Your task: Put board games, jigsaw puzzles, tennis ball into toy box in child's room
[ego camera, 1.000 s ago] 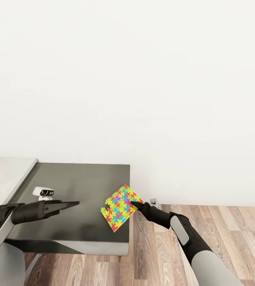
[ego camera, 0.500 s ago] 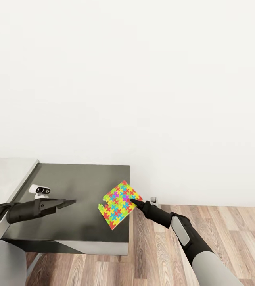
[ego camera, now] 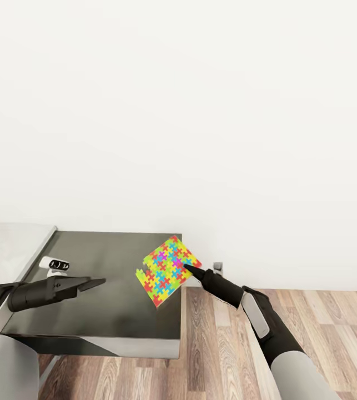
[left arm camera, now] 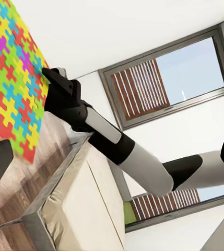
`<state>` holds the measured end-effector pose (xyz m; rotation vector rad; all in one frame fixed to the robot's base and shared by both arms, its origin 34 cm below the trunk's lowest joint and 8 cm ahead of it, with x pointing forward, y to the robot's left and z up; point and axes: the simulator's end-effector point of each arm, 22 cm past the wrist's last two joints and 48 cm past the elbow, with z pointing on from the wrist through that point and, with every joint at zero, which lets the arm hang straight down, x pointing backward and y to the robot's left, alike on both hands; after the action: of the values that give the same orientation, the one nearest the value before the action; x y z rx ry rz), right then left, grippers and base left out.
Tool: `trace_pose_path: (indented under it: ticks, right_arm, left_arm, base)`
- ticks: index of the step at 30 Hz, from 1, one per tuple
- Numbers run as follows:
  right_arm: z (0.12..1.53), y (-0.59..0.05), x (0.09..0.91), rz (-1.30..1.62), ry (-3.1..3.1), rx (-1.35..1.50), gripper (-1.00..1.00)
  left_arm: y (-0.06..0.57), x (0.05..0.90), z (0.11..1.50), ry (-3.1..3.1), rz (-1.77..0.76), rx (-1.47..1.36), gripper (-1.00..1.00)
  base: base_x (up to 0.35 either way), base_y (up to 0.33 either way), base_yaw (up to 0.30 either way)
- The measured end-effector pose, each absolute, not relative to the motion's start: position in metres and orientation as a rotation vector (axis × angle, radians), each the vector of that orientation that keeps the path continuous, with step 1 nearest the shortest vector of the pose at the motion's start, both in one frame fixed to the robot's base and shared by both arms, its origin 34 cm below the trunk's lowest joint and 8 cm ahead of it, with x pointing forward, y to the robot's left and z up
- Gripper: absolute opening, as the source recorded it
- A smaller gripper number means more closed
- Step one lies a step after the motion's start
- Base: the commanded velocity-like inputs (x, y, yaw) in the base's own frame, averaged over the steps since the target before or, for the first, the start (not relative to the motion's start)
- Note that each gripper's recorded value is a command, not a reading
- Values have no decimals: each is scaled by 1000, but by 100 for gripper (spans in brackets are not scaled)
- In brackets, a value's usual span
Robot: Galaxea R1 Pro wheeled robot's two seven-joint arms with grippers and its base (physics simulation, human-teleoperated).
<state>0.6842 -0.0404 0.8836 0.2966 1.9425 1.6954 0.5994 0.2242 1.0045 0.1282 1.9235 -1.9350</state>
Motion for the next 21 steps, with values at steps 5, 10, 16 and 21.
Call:
trace_pose_path:
  ticks: [5,10,16,21]
  right_arm:
    - [907,-44,674,1697,1887,251,-100]
    - [923,-47,669,1707,1854,229,-100]
    - [935,-51,668,1699,1845,214,-100]
    - [944,-51,667,1697,1838,206,-100]
  left_arm:
    - [225,599,1014,1920,-1928,137,100]
    - [225,598,1023,1916,-1923,146,100]
    - [225,596,1034,1909,-1921,153,100]
    - [225,594,1042,1908,-1916,161,100]
  base:
    - [0,0,0]
    - [0,0,0]
    - [-1,0,0]
    - [-72,0,1]
